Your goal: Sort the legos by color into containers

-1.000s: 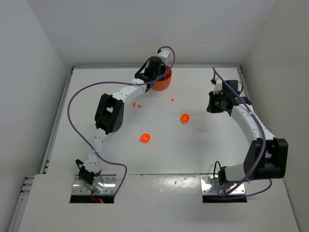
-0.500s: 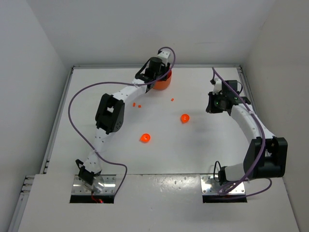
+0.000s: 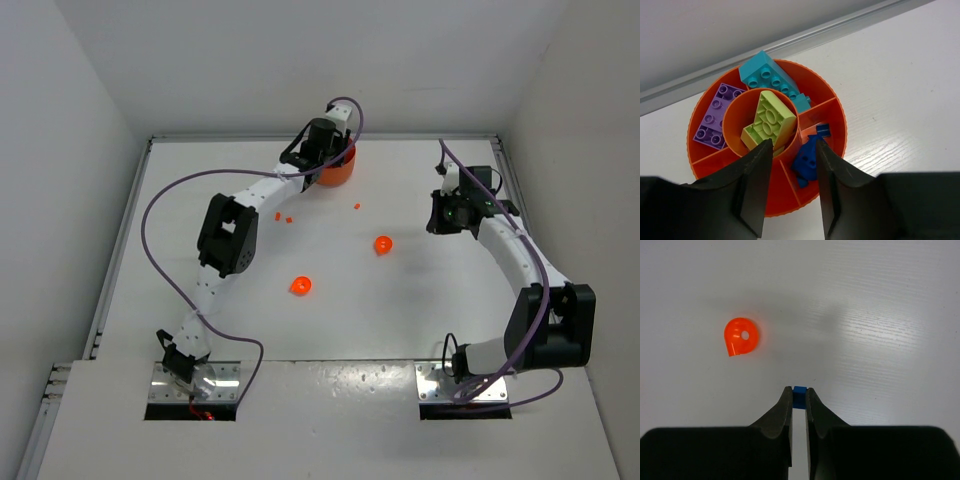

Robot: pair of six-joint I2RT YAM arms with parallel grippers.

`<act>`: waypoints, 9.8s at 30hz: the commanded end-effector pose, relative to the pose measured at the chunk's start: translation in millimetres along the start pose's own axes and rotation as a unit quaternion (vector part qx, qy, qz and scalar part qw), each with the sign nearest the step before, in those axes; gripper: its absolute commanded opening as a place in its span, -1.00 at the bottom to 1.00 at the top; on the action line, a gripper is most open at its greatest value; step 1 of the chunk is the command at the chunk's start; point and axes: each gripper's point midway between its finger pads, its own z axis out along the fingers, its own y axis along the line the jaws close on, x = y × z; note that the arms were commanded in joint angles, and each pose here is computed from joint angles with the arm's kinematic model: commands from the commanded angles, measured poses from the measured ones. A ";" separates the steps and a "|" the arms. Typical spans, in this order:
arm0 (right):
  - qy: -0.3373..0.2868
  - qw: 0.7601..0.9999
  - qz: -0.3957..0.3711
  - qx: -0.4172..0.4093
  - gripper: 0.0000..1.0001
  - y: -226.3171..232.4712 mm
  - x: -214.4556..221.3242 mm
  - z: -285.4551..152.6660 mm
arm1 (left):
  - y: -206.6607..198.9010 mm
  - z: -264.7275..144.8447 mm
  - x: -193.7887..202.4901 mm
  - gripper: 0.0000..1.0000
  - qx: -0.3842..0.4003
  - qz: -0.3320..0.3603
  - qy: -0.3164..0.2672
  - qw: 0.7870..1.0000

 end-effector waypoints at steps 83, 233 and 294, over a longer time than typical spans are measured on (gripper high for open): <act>-0.256 0.936 -0.166 -0.176 -0.61 184.9 -240.5 170.4 | 195.8 -263.2 177.0 0.98 0.008 -0.198 0.290 0.936; -0.018 0.989 -0.037 -0.143 -1.00 37.5 -57.1 -31.2 | 94.2 -79.2 -55.2 -1.00 -0.127 -0.253 0.014 0.959; -0.023 0.986 0.006 -0.164 -1.00 45.5 -46.4 -18.5 | 21.7 -52.6 -52.3 -1.00 0.188 0.572 -0.148 0.785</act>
